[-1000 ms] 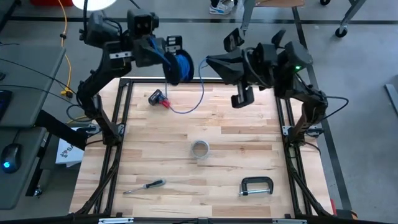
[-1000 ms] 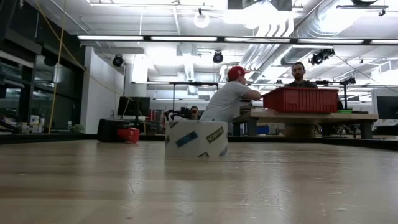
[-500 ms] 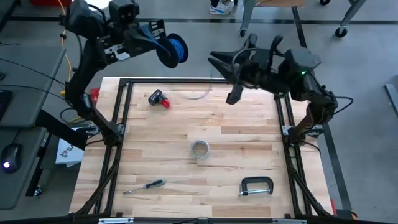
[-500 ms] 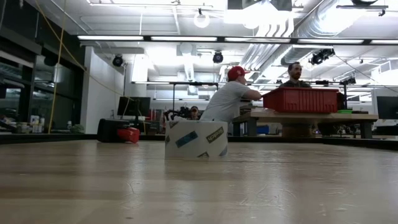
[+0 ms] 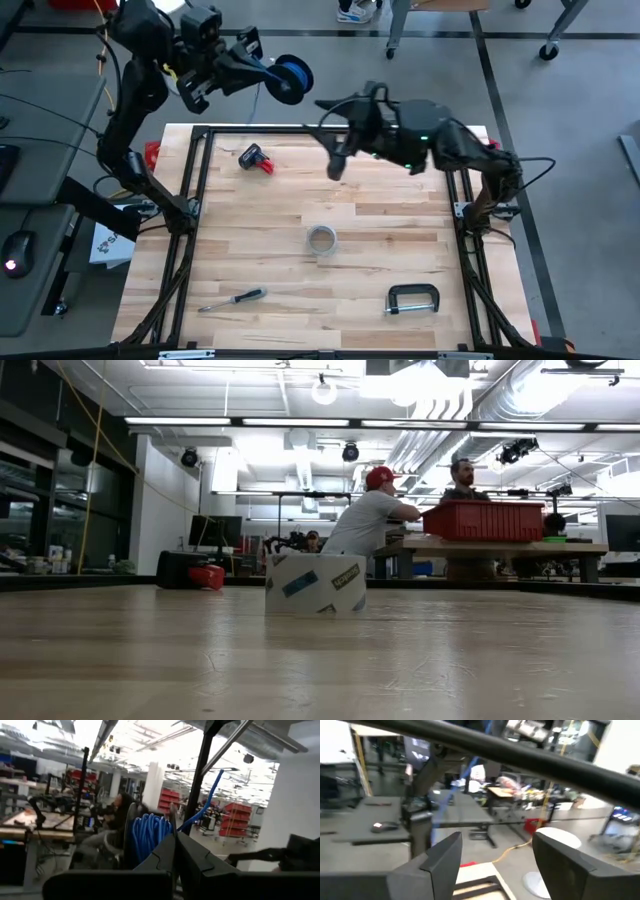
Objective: Coil cords
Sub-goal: Coil the blue wire on the spool
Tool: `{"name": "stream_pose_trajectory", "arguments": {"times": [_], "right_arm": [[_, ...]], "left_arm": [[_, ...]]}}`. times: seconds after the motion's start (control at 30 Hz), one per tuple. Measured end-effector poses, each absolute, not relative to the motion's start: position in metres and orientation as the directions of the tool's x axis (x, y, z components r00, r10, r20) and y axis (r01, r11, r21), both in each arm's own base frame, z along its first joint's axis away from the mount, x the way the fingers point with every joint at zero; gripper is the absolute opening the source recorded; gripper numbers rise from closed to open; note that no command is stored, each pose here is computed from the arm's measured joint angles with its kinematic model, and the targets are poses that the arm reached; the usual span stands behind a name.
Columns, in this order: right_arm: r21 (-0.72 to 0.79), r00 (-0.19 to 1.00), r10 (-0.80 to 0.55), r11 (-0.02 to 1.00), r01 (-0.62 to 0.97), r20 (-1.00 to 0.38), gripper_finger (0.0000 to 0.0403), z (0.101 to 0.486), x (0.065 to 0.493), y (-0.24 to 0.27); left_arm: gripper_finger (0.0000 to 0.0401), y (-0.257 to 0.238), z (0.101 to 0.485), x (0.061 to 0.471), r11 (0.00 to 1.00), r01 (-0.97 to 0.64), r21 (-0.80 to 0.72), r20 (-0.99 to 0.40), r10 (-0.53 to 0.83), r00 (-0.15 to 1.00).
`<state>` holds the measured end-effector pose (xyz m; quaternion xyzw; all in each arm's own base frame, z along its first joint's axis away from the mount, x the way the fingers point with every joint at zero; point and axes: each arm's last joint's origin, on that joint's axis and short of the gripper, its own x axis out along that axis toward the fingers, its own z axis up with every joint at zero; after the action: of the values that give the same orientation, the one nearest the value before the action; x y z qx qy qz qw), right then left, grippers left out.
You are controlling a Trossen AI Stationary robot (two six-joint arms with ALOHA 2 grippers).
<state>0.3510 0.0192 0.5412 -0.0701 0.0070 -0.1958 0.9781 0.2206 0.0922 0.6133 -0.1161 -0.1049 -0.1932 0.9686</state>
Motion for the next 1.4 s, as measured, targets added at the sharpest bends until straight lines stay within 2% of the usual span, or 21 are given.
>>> {"name": "stream_pose_trajectory", "arguments": {"times": [0.27, 0.53, 0.63, 0.7, 0.77, 0.83, 0.87, 1.13, 1.4], "right_arm": [[0.003, 0.975, -0.212, 0.977, 0.212, 0.068, 0.0236, 0.525, 0.389, 0.008], [0.01, 0.966, -0.256, 0.967, 0.255, 0.036, 0.0229, 0.498, 0.423, -0.011], [0.006, 0.97, -0.242, 0.97, 0.242, 0.021, 0.02, 0.494, 0.426, -0.013], [-0.005, 0.976, -0.216, 0.976, 0.216, 0.015, 0.0167, 0.493, 0.426, -0.01], [-0.018, 0.979, -0.205, 0.979, 0.205, 0.008, 0.0112, 0.493, 0.426, -0.006], [-0.022, 0.982, -0.187, 0.982, 0.187, 0.007, 0.004, 0.492, 0.426, -0.002], [-0.024, 0.985, -0.173, 0.985, 0.173, 0.01, 0.0021, 0.493, 0.426, -0.001], [-0.02, 0.987, -0.162, 0.987, 0.162, 0.009, 0.0002, 0.495, 0.424, 0.005], [-0.025, 0.994, -0.113, 0.993, 0.113, -0.006, 0.0001, 0.513, 0.396, 0.023]], "left_arm": [[0.0005, 0.087, 0.627, 0.216, 0.901, 0.423, -0.099, 0.357, -0.364, 0.86], [0.0005, 0.077, 0.632, 0.217, 0.883, 0.466, -0.055, 0.398, -0.409, 0.821], [0.0005, 0.074, 0.634, 0.216, 0.878, 0.478, -0.033, 0.415, -0.423, 0.806], [0.0005, 0.074, 0.635, 0.215, 0.878, 0.479, -0.025, 0.421, -0.425, 0.801], [0.0005, 0.074, 0.635, 0.215, 0.877, 0.48, -0.023, 0.425, -0.426, 0.799], [0.0005, 0.073, 0.636, 0.214, 0.879, 0.477, -0.017, 0.431, -0.424, 0.796], [0.0005, 0.073, 0.637, 0.214, 0.882, 0.472, -0.01, 0.438, -0.42, 0.795], [0.0005, 0.076, 0.639, 0.206, 0.906, 0.421, 0.035, 0.452, -0.39, 0.802], [0.0005, 0.087, 0.64, 0.179, 0.962, 0.268, -0.042, 0.42, -0.227, 0.879]]}}
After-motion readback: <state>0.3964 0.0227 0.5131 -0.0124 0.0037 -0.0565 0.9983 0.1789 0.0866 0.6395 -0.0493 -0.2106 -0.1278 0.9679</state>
